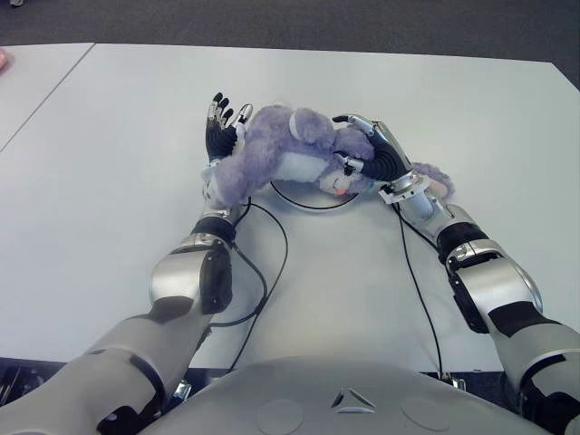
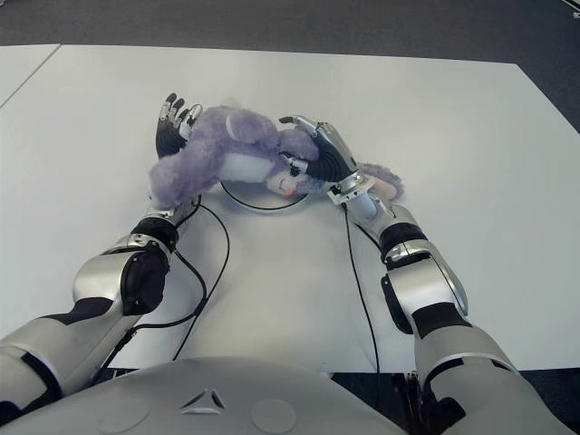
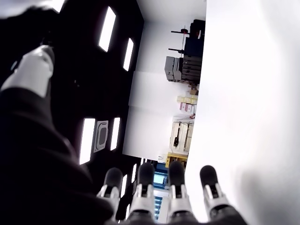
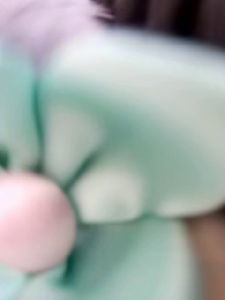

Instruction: Put the doll into the plate.

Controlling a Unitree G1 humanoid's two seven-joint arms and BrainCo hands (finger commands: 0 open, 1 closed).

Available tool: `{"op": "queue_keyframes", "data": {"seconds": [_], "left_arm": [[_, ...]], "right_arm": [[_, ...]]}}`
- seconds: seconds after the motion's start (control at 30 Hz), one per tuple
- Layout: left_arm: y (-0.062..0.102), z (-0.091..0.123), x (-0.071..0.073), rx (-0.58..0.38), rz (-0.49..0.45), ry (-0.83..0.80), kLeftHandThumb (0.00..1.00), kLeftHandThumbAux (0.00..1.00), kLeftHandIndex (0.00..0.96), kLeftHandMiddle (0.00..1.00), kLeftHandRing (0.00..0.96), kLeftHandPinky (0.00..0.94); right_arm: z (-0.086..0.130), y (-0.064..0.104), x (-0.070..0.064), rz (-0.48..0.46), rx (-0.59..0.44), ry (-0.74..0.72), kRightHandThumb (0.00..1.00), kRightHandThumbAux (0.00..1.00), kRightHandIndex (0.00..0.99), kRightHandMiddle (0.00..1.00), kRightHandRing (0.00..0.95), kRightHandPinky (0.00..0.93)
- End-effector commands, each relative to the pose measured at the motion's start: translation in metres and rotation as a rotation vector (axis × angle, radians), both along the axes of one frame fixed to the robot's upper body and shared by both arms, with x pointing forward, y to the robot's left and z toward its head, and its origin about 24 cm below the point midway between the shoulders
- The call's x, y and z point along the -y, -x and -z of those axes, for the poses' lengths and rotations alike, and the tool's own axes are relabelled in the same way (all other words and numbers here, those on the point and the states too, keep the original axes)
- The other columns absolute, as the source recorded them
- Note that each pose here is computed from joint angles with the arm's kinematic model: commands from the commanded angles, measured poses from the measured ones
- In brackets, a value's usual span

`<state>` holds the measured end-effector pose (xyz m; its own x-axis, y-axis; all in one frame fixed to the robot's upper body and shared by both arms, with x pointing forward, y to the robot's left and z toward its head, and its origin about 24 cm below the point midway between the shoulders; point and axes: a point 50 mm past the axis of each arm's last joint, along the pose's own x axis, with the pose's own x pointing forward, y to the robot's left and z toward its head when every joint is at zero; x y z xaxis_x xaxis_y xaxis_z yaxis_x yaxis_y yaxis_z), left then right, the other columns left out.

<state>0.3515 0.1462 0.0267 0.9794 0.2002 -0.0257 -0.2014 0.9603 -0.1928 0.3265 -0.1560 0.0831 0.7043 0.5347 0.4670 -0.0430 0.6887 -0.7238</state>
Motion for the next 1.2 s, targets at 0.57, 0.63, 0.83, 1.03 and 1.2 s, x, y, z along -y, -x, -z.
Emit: {"op": "queue_keyframes", "data": {"seconds": [0.57,0.63,0.83,1.03,1.2], "left_arm": [[0.077,0.105,0.013,-0.503,0.005,0.086,0.000,0.637,0.050,0.107,0.098,0.089],[0.077,0.105,0.013,-0.504,0.003,0.086,0.000,0.637,0.051,0.109,0.100,0.093],[0.077,0.105,0.013,-0.507,0.003,0.081,0.000,0.629,0.054,0.111,0.104,0.097],[0.077,0.105,0.014,-0.509,0.004,0.070,0.000,0.619,0.056,0.115,0.107,0.101],[0.077,0.104,0.014,-0.505,0.006,0.065,0.000,0.615,0.054,0.114,0.106,0.099]], "right_arm": [[0.015,-0.014,0.008,0.181,-0.134,0.039,0.082,0.382,0.000,0.000,0.000,0.000],[0.015,-0.016,0.009,0.196,-0.146,0.037,0.091,0.376,0.000,0.000,0.000,0.000],[0.015,-0.019,0.011,0.221,-0.170,0.033,0.113,0.364,0.000,0.000,0.000,0.000],[0.012,-0.023,0.013,0.243,-0.184,0.021,0.116,0.357,0.000,0.000,0.000,0.000],[0.006,-0.028,0.017,0.264,-0.195,0.007,0.115,0.363,0.000,0.000,0.000,0.000]]}}
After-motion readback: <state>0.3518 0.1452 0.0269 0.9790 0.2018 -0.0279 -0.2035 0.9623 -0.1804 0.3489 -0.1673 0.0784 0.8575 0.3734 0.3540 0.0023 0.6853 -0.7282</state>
